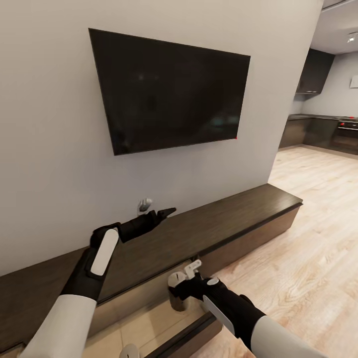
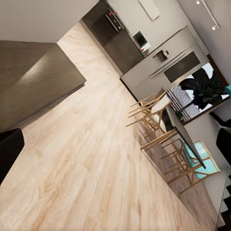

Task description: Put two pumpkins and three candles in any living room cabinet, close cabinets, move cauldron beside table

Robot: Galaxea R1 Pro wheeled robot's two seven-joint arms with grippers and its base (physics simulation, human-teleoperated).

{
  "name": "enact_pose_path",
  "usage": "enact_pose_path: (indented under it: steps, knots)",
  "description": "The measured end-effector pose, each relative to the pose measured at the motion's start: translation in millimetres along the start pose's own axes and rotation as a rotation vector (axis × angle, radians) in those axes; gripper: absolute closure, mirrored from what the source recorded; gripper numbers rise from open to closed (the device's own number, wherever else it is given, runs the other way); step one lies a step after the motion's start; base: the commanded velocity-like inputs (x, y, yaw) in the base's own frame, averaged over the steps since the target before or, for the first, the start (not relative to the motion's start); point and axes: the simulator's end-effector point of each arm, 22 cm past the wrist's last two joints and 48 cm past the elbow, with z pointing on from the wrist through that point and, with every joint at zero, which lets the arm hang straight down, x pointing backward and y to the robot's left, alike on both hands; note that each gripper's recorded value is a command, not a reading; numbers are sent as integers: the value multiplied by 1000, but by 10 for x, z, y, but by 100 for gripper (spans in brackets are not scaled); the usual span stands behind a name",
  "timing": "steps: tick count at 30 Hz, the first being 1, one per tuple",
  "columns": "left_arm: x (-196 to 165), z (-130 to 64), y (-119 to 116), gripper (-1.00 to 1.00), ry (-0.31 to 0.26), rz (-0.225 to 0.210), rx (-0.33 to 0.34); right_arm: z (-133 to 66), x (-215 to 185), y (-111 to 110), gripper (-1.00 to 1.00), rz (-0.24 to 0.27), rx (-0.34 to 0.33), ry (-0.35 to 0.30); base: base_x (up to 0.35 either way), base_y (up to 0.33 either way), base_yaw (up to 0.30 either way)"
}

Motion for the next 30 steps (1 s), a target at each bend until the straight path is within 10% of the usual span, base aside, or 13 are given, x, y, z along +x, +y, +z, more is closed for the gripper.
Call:
enact_pose_path:
  steps: [6, 30]
  knots:
    - [-35, -29, -5, -100, -6, 5, 0, 1, -137, -192, 100, -14, 43, -132, 0, 0, 142]
    - [-97, -45, -144, -100, -21, 21, 18, -53, -237, -164, 100, -8, 44, -147, -25, -3, 251]
